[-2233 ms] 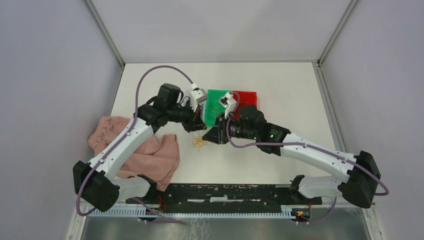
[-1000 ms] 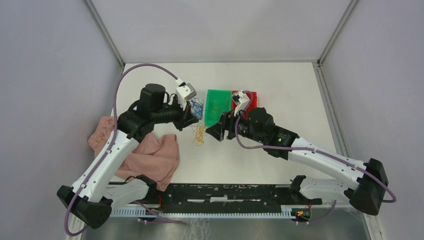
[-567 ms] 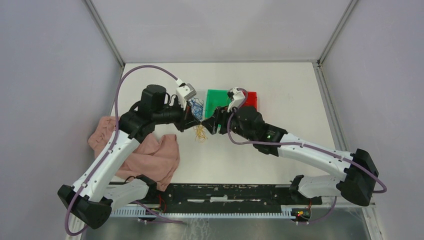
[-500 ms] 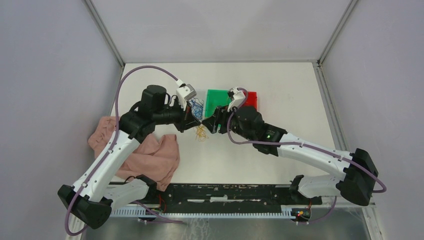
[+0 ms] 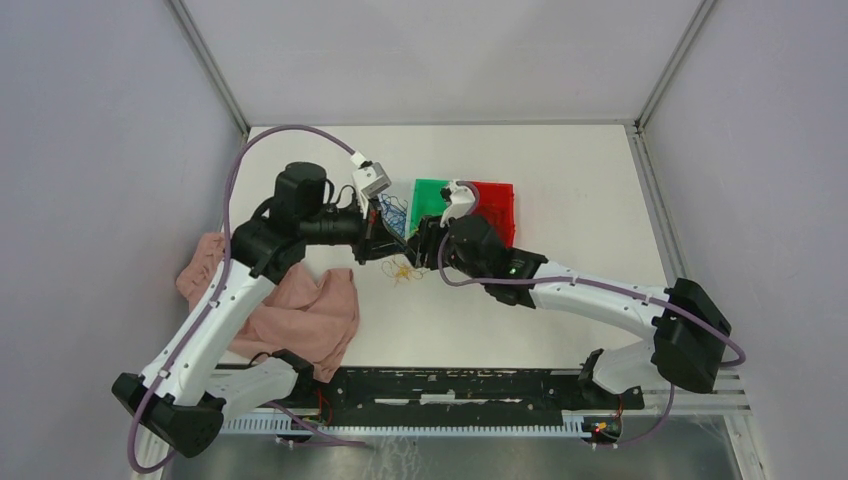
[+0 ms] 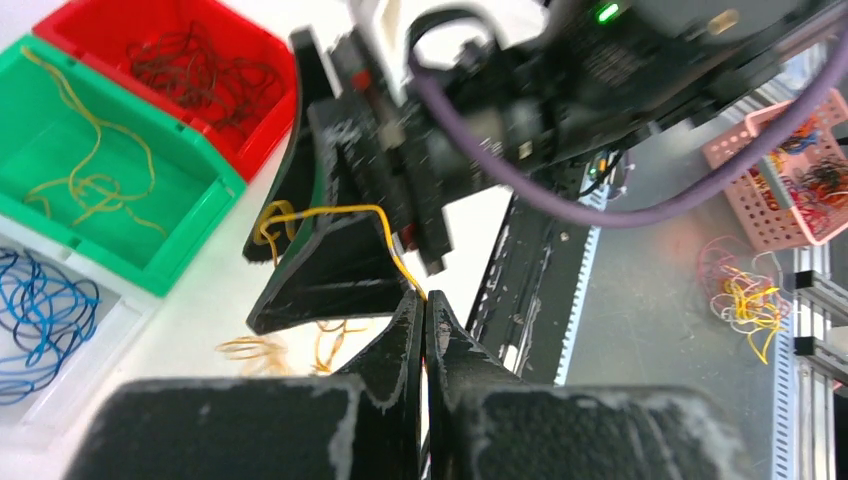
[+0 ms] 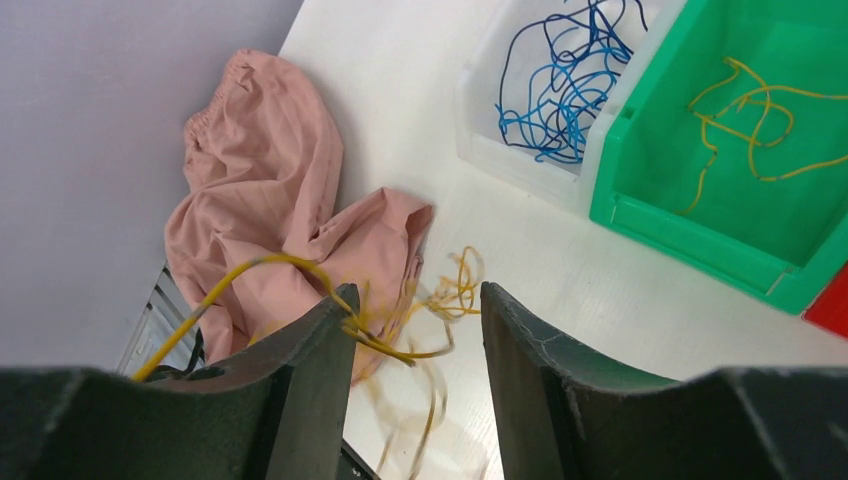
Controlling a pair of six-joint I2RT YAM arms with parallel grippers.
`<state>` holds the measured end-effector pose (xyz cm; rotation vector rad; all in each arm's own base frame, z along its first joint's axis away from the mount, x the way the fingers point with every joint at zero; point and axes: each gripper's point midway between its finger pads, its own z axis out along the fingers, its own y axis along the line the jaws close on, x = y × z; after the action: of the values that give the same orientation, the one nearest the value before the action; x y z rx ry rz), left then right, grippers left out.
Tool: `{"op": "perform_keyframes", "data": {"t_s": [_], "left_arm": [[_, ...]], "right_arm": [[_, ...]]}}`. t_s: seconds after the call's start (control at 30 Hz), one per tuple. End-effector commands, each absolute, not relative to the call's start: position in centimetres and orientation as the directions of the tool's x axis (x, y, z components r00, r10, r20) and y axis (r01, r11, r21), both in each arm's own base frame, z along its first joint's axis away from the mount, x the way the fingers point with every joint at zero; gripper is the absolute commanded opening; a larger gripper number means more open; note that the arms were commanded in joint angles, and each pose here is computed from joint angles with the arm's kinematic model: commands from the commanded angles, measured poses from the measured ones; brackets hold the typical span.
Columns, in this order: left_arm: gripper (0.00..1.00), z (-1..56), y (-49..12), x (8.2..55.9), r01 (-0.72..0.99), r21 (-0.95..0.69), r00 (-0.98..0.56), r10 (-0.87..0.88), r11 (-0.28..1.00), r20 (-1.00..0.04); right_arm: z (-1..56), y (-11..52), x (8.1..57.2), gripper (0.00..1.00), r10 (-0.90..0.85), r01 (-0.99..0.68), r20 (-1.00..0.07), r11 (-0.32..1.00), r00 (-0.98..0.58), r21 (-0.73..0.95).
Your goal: Untangle the cables
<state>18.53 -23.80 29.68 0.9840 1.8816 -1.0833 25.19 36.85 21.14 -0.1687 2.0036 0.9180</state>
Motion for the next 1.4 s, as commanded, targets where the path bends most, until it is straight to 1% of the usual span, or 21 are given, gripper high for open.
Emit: {"op": "perform_keyframes", "data": {"t_s": [0.0,0.27,0.6,0.73,0.93,1.17,1.3,1.37], "left_arm": [[0.03,34.7,-25.0,17.3,0.909,-0.345,-0.387,0.165,0.235,-0.907],[0.03,37.0,-25.2,16.9,0.916,-0.345,-0.374,0.13,0.204,-0.918],[0.03,42.8,-24.5,17.6,0.957,-0.165,-0.191,0.087,0.24,-0.978],[0.03,45.0,-24.2,17.9,0.958,-0.11,-0.131,0.063,0.266,-0.989],[0.03,47.8,-23.8,18.1,0.954,-0.027,-0.04,0.037,0.298,-0.999],[0.03,51.6,-22.6,19.4,0.913,0.115,0.111,0.033,0.391,-0.993],[0.03,53.4,-21.2,20.9,0.846,0.191,0.193,0.049,0.498,-0.98],[0.03,54.0,-20.5,21.5,0.809,0.231,0.232,0.066,0.541,-0.97]], "right_arm": [[23.2,37.7,25.8,0.53,0.282,-0.443,-0.784,0.697,-0.553,0.563],[20.6,36.2,25.3,0.49,0.262,-0.413,-0.784,0.733,-0.563,0.541],[15.2,32.5,24.1,0.47,0.223,-0.343,-0.778,0.802,-0.588,0.489],[13.3,31.3,23.5,0.46,0.207,-0.322,-0.771,0.82,-0.603,0.472],[10.6,29.4,22.5,0.43,0.187,-0.291,-0.757,0.844,-0.626,0.45],[6.8,27.1,21.5,0.4,0.162,-0.246,-0.74,0.879,-0.652,0.409],[4.9,26.0,20.9,0.35,0.153,-0.221,-0.728,0.893,-0.668,0.391],[4.2,25.7,20.7,0.34,0.15,-0.213,-0.721,0.897,-0.676,0.386]]}}
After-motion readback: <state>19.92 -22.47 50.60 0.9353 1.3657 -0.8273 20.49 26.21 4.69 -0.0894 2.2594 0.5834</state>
